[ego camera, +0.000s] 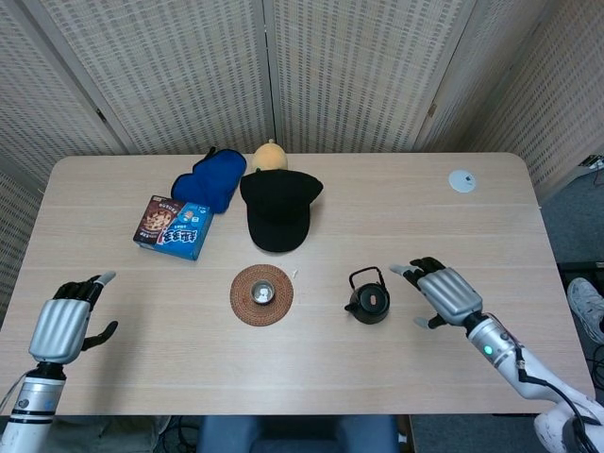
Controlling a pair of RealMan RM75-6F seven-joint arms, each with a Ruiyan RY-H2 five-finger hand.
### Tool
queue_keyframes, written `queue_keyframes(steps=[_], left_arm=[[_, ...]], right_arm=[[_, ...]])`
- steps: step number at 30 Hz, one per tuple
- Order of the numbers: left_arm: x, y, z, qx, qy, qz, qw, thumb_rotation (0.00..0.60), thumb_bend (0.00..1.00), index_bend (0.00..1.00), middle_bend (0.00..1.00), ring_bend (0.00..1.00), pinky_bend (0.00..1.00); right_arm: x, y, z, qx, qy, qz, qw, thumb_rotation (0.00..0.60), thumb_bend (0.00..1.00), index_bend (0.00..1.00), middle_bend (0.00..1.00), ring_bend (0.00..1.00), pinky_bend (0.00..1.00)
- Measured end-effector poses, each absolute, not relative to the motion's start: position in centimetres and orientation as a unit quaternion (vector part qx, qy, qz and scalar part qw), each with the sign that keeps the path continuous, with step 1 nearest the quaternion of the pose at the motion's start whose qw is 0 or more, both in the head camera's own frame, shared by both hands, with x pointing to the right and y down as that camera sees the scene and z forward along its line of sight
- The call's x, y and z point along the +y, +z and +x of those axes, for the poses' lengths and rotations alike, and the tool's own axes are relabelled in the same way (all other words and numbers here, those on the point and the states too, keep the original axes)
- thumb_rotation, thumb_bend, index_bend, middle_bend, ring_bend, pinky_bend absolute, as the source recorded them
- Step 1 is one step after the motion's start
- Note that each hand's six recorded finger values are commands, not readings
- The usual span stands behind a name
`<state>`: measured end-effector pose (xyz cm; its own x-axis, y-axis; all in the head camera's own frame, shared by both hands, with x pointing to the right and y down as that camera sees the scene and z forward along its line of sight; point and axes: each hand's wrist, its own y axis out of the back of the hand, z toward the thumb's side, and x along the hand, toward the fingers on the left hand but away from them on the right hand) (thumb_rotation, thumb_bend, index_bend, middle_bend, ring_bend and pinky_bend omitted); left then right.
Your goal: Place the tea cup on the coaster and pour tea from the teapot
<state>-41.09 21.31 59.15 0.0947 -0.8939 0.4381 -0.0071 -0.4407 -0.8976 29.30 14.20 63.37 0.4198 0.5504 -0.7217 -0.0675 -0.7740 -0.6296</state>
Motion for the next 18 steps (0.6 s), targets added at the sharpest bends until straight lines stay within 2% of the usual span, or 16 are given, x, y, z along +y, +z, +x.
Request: queue_keyframes(steps=[7,18], left_arm=[[21.7,59.3,-41.1,0.353,-0.574,-0.628,0.388,0.6,0.25,0.16,0.24,0.29,0.21],[21.9,59.1,-41.3,0.354,-0.579,-0.623,0.389,0.6,0.25,0.16,0.24,0.29,0.21]], right_arm=[[12.2,65.5,26.7,-0.142,0.512,-0.798,0.285,0.6,0.51,0.1,0.26,0.08,0.11],[9.9,68.8,23.0,-0.138,0.512,-0.81,0.25,0.6,0.71,0.1,0.28,0.08,0.09]])
